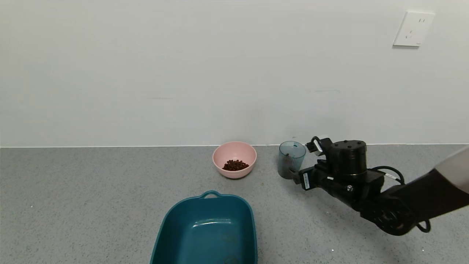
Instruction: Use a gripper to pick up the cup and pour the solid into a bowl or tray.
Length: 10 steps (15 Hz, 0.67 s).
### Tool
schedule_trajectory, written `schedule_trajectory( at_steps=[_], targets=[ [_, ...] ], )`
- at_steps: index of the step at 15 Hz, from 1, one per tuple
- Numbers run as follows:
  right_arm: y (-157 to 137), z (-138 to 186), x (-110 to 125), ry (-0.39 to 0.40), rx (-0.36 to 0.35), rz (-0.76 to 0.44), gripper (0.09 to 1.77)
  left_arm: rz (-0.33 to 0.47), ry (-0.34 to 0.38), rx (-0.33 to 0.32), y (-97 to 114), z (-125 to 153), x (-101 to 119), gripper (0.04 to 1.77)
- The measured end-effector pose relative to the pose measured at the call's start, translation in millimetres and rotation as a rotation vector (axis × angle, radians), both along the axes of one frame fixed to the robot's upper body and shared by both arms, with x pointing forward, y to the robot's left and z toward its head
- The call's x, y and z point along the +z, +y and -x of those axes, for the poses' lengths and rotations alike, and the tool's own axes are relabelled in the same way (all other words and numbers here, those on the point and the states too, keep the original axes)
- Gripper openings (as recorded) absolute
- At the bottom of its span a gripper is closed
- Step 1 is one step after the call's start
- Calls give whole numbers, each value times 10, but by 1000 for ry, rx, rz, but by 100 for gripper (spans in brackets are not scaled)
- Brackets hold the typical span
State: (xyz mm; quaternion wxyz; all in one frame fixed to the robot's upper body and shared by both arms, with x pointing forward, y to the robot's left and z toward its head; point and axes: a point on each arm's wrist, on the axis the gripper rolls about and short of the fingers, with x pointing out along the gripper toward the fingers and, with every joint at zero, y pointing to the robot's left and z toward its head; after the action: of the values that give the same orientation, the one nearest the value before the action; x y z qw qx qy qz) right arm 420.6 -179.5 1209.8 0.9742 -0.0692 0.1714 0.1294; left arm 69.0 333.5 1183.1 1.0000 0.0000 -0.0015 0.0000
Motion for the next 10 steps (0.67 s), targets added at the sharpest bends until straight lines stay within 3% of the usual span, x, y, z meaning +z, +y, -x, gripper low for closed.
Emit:
schedule_trajectory(
  at_steps=[5,8,10],
  targets=[
    [-168,647,297,-24,35,-8,170,0,0,0,0,0,0,175],
    [-278,897,379,-66,-87,25,170,0,0,0,0,0,0,175],
    [-363,1069,411,-77,-80,37,170,0,0,0,0,0,0,175]
  ],
)
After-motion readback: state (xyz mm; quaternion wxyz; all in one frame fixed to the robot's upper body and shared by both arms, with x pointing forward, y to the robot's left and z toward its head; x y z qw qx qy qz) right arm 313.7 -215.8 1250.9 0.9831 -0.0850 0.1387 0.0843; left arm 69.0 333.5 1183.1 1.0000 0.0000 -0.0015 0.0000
